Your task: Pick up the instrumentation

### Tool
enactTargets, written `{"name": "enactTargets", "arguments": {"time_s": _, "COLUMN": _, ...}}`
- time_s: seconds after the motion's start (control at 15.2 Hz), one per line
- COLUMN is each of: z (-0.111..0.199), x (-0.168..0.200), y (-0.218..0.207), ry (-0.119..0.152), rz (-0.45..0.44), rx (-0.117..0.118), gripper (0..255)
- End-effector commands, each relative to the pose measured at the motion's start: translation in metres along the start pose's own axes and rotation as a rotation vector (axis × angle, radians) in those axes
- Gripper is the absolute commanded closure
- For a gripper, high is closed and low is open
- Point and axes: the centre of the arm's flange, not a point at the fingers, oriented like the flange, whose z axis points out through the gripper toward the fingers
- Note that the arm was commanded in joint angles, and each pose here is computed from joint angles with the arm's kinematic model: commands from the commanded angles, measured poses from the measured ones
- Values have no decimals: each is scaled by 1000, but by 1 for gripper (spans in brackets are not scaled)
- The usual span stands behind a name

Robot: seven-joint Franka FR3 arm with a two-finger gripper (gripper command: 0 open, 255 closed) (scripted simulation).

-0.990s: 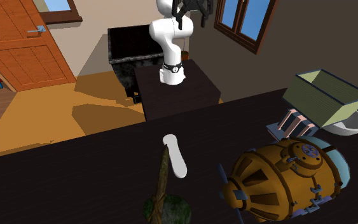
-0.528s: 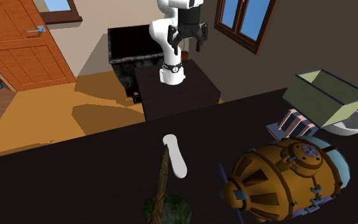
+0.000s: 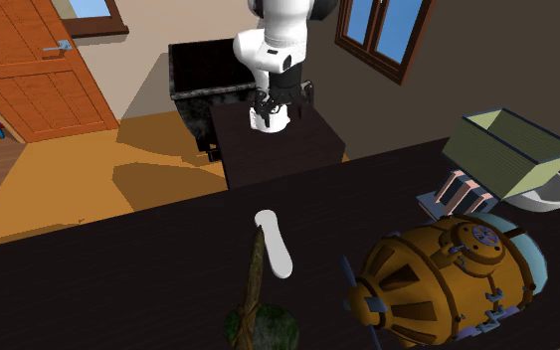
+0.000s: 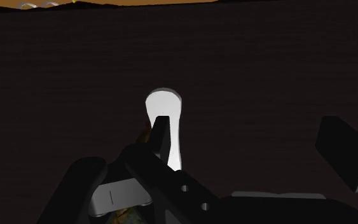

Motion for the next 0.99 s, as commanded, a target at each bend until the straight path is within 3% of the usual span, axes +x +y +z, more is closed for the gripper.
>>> {"name": "enactTargets", "arguments": {"time_s": 0.0, "z": 24, "x": 14, "y": 7, "ry": 3, "rz": 0, "rx": 0, "gripper": 0}}
{"name": "enactTargets", "arguments": {"time_s": 0.92, "z": 177, "x": 96, "y": 69, "ry": 10, "rz": 1, "rx": 9, "gripper": 0}}
